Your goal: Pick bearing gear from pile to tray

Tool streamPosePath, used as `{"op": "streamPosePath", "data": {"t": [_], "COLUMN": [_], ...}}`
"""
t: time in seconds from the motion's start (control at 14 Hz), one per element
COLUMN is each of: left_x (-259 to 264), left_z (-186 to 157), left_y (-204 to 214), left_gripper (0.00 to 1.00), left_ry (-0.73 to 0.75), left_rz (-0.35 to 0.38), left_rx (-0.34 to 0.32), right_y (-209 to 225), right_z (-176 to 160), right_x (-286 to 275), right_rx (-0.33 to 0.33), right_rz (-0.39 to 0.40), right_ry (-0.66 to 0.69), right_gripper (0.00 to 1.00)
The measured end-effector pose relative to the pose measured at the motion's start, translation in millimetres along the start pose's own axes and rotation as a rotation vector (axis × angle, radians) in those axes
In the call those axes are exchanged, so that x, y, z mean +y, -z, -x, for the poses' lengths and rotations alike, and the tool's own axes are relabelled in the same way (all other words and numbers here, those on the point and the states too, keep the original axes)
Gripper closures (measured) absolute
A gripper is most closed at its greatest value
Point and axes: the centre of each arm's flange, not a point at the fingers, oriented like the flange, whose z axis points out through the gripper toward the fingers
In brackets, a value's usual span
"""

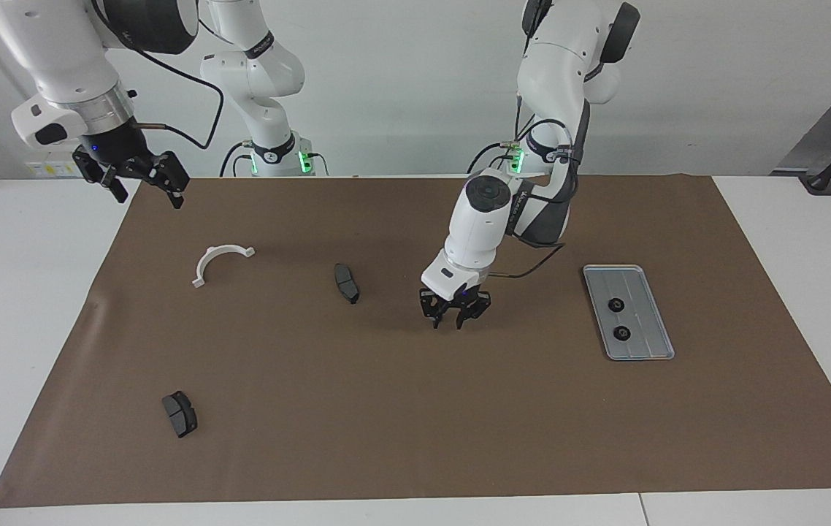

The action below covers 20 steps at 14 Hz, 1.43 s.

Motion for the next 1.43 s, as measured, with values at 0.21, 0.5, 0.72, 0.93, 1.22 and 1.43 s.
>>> {"op": "streamPosePath", "data": {"t": [0.21, 0.5, 0.72, 0.93, 1.22, 1.43], "left_x": [-1.0, -1.5, 4.2, 7.1, 4.8, 4.4], "left_z": [8.4, 13.5, 17.3, 22.7, 24.3, 24.6], "left_y": [-10.3, -16.2, -16.9, -20.9, -24.0, -24.3], "left_gripper": [0.53, 0.53, 0.53, 0.55, 0.56, 0.58], "left_ry": [0.001, 0.008, 0.009, 0.009, 0.011, 0.012], "left_rz": [-0.011, -0.018, -0.018, -0.023, -0.027, -0.028], "left_rx": [-0.022, -0.034, -0.036, -0.045, -0.051, -0.051], "right_y": [10.0, 12.4, 12.4, 12.4, 14.4, 15.0], "right_z": [6.9, 7.0, 7.0, 7.1, 4.9, 4.8], "right_x": [-2.7, -1.5, -2.1, -3.2, -6.2, -8.0], "right_rx": [-0.037, -0.035, -0.035, -0.035, -0.013, -0.01], "right_rz": [0.003, 0.002, 0.001, 0.001, -0.001, -0.002], "right_ry": [0.006, 0.003, 0.004, 0.006, 0.011, 0.015], "right_gripper": [0.0, 0.0, 0.0, 0.0, 0.0, 0.0]}}
